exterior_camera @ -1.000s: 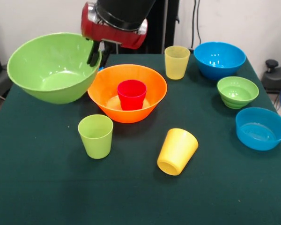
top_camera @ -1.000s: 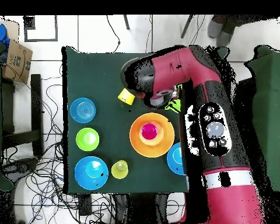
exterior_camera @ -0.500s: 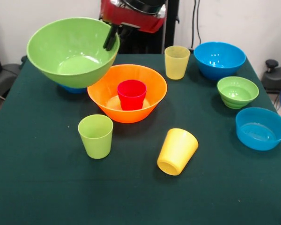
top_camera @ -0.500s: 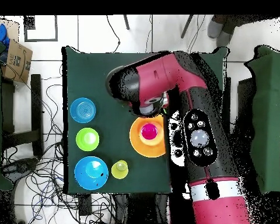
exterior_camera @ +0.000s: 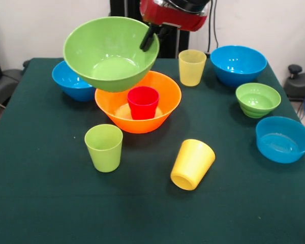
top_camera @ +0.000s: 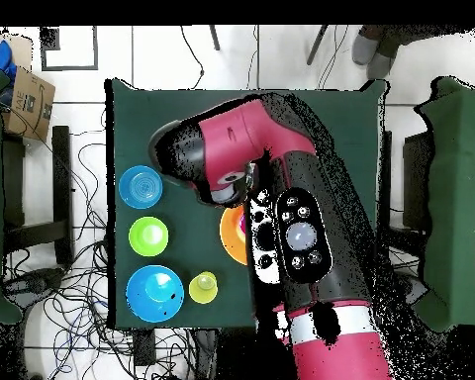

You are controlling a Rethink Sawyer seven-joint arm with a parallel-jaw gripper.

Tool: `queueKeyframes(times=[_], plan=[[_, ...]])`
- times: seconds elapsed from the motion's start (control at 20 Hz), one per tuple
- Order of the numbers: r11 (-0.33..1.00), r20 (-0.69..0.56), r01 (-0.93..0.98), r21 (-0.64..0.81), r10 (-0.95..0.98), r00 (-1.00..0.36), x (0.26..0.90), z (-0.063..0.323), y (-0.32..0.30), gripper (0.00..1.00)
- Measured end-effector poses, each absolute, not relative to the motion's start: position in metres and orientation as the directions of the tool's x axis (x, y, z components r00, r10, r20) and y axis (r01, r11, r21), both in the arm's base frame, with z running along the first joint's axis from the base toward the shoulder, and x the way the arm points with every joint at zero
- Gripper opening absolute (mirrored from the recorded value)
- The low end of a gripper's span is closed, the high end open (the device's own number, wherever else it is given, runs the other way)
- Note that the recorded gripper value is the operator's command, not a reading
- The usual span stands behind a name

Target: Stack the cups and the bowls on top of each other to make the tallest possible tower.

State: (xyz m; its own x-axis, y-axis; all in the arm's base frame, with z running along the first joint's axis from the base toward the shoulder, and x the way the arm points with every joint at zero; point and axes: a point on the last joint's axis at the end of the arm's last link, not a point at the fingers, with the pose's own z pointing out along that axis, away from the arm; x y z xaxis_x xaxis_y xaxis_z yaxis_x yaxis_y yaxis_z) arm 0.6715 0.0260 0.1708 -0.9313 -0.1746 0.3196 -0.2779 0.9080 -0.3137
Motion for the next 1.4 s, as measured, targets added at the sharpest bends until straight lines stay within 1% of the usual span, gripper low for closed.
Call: queueKeyframes(times=[0.45,0.95,1.4], plan=[[0.904,0.311,-0.291,-0.313,-0.191,-0.931,0.664,0.165,0.038,0.0],[0.908,0.291,-0.273,-0.318,-0.181,-0.939,0.648,0.15,0.026,0.0],[0.919,0.266,-0.234,-0.317,-0.151,-0.952,0.632,0.139,0.031,0.0]])
